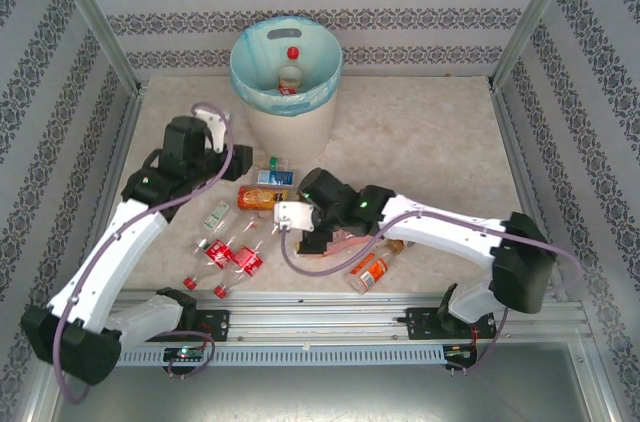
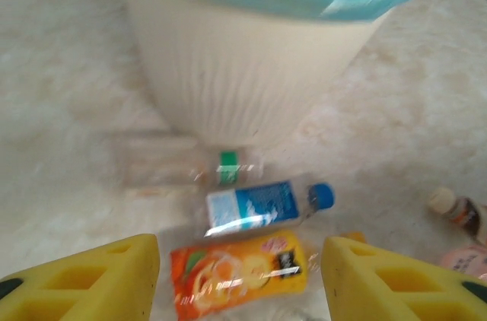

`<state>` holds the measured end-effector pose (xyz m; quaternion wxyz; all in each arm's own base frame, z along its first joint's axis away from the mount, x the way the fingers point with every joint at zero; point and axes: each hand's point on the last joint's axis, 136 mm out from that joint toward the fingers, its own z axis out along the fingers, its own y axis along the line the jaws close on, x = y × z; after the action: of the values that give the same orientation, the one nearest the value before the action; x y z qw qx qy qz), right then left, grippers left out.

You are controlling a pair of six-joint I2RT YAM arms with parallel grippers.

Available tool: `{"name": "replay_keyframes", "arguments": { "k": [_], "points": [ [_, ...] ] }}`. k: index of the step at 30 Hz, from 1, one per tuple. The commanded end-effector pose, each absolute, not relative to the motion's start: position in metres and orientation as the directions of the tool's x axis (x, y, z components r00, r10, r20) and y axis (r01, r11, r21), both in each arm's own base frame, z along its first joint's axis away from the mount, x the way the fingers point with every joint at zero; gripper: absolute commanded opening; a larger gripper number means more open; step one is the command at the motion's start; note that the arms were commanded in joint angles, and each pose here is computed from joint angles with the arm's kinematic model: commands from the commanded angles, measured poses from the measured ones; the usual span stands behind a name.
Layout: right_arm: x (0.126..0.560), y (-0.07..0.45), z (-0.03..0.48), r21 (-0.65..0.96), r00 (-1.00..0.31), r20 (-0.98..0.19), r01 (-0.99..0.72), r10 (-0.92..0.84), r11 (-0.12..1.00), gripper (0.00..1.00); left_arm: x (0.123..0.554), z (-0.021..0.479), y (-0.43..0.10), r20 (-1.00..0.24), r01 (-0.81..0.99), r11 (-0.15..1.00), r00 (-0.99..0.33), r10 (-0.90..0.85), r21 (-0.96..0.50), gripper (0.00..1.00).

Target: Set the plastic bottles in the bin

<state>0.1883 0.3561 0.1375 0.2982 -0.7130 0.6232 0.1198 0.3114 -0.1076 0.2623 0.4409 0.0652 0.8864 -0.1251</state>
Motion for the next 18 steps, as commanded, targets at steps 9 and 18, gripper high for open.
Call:
{"name": "replay_keyframes", "arguments": {
  "k": [9, 18],
  "points": [
    [0.173, 0.444, 0.11, -0.338, 0.474, -0.542, -0.879, -0.694, -0.336, 0.88, 0.276, 0.191, -0.053, -0.743, -0.116, 0.973, -0.628, -0.229, -0.201, 0.62],
    [0.168, 0.455, 0.071, -0.272, 0.516, -0.494, -0.856, -0.7, -0.439, 0.84, 0.275, 0.228, -0.01, -0.86, -0.229, 0.966, -0.463, -0.213, -0.116, 0.65]
  ]
}}
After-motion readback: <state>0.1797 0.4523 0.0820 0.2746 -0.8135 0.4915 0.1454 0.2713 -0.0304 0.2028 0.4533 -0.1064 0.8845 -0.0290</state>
